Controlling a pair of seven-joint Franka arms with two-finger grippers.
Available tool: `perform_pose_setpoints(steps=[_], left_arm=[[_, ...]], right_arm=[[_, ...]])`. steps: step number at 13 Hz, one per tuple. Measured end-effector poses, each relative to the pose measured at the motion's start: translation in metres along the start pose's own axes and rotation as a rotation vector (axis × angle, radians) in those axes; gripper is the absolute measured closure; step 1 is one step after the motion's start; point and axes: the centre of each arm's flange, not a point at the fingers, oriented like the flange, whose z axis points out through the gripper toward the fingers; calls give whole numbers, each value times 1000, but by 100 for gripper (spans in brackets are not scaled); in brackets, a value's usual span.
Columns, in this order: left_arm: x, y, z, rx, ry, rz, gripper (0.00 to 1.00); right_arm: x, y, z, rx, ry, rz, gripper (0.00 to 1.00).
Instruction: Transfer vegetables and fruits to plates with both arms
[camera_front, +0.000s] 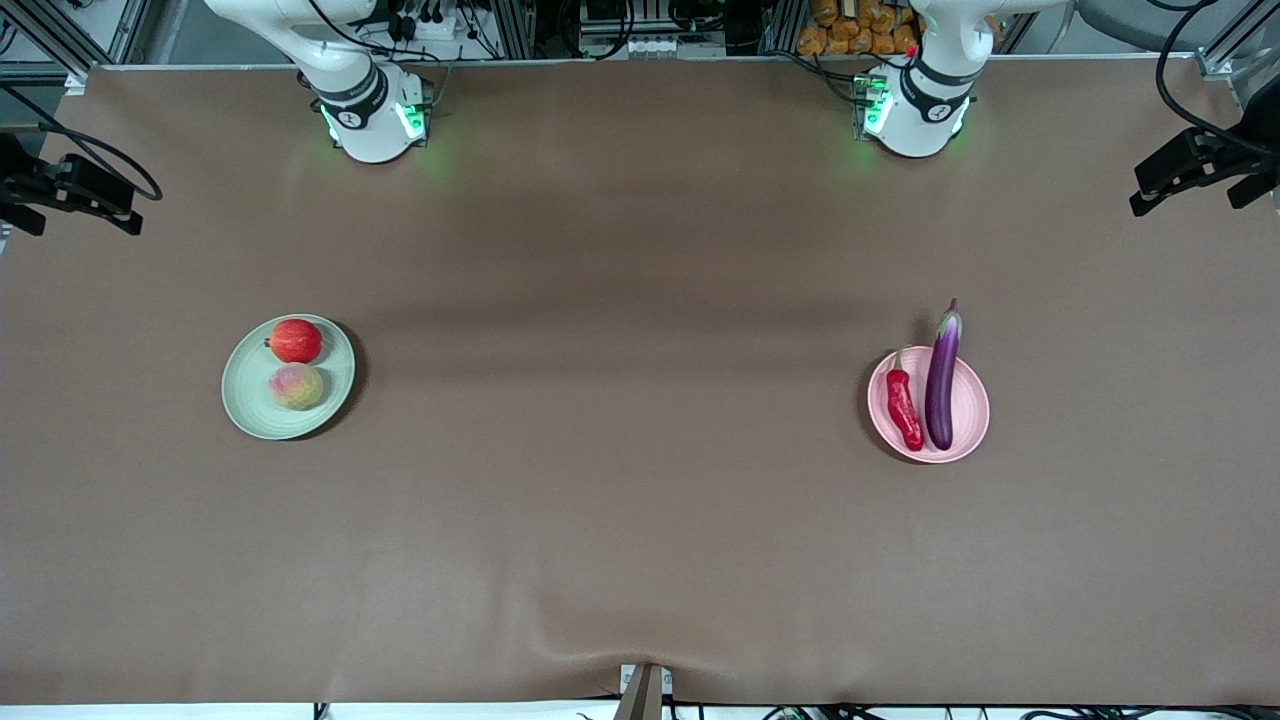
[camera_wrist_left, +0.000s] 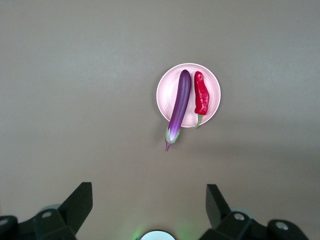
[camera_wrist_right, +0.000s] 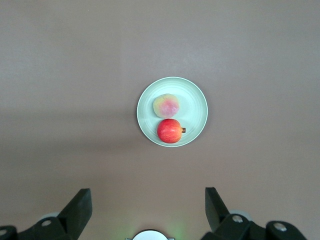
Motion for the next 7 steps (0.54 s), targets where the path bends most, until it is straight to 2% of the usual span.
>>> perform_pose_setpoints(steps=[3,7], left_arm=[[0,0,0,0,0,0,0],[0,0,-1,0,3,1,0]], right_arm=[[6,0,-4,-1,52,2,0],[9,0,-4,-1,62,3,0]])
